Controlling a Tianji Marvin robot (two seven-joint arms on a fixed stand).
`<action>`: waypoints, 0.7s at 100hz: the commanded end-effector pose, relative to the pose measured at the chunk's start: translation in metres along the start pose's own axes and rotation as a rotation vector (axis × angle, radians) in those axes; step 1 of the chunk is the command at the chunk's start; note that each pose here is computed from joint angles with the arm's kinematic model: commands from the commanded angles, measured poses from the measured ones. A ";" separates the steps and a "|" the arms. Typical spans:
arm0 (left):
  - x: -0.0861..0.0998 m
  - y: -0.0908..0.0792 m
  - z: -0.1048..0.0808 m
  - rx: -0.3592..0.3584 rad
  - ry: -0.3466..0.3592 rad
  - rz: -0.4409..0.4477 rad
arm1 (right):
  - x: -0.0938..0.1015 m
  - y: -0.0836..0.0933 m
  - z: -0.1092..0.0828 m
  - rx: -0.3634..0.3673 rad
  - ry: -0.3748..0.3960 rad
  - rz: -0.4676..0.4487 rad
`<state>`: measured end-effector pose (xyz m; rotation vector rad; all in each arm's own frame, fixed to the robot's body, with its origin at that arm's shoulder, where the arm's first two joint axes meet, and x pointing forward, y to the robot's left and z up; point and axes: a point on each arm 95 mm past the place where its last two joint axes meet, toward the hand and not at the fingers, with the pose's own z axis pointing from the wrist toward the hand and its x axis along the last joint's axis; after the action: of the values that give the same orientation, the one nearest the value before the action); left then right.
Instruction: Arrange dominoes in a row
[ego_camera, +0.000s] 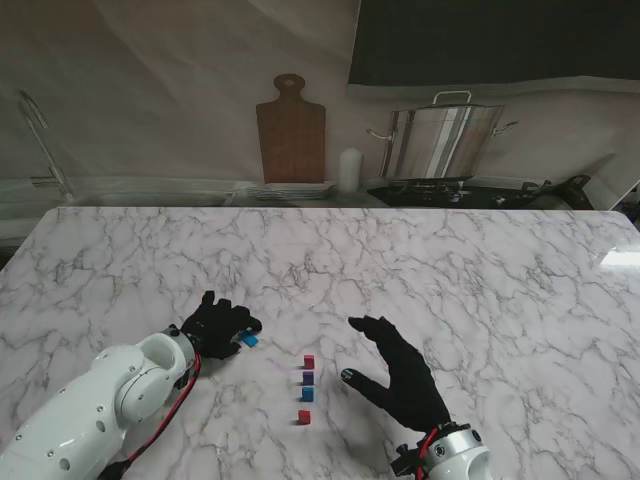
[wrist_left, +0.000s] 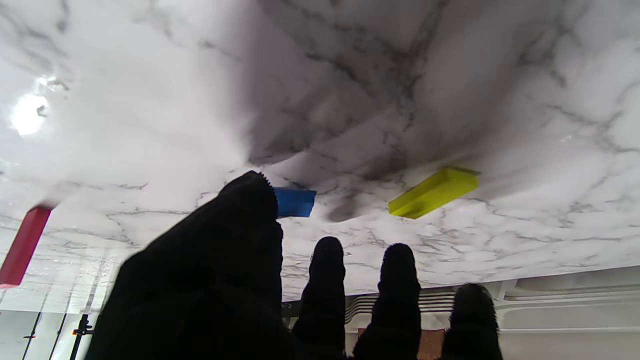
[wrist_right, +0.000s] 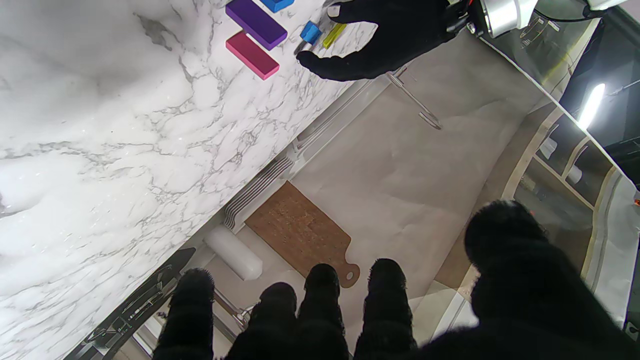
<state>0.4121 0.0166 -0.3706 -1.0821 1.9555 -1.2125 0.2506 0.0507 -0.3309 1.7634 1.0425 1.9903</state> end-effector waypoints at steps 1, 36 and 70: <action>0.001 0.007 0.002 -0.023 0.010 -0.003 | 0.000 -0.001 -0.001 0.002 -0.005 0.004; 0.006 0.016 0.007 -0.017 0.009 -0.025 | 0.000 0.000 0.000 0.002 -0.004 0.006; 0.009 0.018 0.009 -0.009 0.000 -0.046 | 0.000 0.000 0.000 0.002 -0.003 0.006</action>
<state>0.4135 0.0085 -0.3802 -1.1071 1.9223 -1.2570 0.2510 0.0505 -0.3308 1.7661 1.0406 1.9919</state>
